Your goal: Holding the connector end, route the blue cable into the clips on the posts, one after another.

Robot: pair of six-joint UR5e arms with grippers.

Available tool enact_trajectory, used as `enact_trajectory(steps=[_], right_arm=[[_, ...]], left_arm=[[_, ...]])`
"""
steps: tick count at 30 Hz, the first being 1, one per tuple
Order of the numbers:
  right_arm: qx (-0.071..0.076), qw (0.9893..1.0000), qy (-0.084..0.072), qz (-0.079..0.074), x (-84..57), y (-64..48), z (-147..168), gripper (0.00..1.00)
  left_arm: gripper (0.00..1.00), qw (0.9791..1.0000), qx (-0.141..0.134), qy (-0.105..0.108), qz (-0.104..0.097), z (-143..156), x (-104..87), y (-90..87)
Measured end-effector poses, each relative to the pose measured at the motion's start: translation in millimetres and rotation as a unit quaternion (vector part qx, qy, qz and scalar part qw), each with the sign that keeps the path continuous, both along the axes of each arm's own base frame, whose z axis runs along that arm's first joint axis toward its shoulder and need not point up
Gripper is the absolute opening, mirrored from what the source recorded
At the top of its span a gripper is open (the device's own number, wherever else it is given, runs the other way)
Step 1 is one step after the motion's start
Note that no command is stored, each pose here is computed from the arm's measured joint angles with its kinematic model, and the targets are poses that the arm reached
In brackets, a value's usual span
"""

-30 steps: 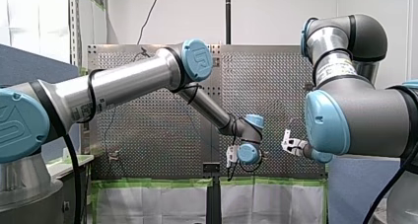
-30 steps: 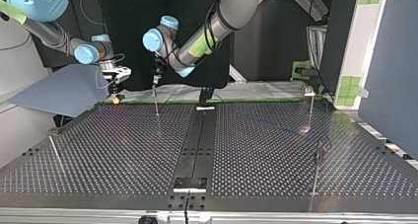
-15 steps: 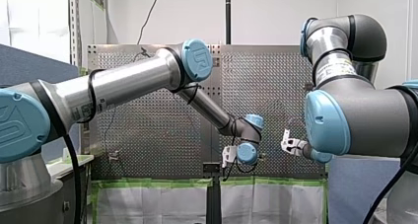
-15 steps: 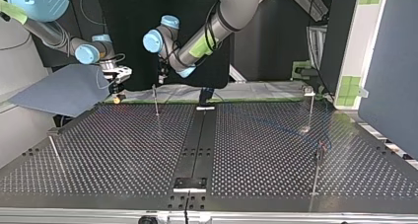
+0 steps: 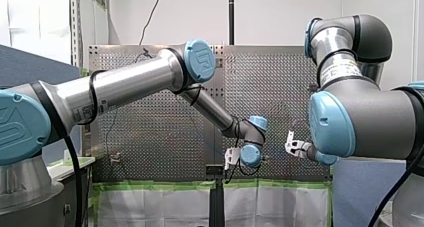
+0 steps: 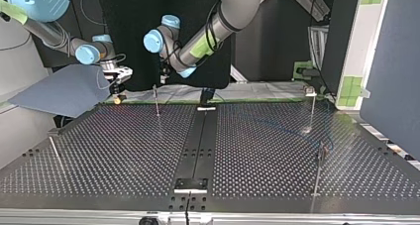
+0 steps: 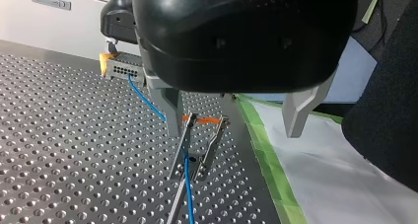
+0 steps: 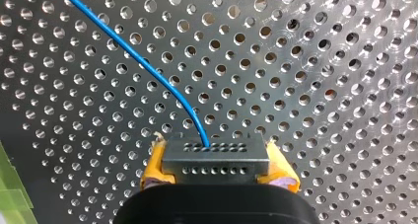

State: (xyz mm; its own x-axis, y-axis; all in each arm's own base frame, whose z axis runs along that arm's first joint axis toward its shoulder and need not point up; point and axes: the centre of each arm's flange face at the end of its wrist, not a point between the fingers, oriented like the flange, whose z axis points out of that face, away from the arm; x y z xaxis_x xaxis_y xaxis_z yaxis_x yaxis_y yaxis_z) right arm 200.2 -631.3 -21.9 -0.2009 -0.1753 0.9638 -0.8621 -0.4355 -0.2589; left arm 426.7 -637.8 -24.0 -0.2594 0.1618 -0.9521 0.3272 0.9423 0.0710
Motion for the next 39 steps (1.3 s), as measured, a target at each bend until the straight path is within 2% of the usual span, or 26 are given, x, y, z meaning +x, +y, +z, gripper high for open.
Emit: enact_trajectory(steps=[21,26,32,39], right_arm=[[0.001,1.0000,0.000,-0.002,-2.6,-0.7,-0.1,0.00],[0.001,1.0000,0.000,-0.002,-2.8,-0.5,-0.3,0.00],[0.004,1.0000,0.000,-0.002,-2.9,0.0,-0.7,0.00],[0.004,1.0000,0.000,-0.002,-2.2,0.1,-0.6,0.00]], left_arm=[[0.99,0.9999,0.010,0.006,0.006,-0.8,-0.2,4.2],[0.99,0.9998,0.016,0.007,0.013,3.5,-7.0,5.2],[0.99,0.9998,-0.014,-0.003,0.010,25.5,-11.6,5.8],[0.99,0.9988,-0.045,-0.018,0.008,51.6,-15.7,8.1]])
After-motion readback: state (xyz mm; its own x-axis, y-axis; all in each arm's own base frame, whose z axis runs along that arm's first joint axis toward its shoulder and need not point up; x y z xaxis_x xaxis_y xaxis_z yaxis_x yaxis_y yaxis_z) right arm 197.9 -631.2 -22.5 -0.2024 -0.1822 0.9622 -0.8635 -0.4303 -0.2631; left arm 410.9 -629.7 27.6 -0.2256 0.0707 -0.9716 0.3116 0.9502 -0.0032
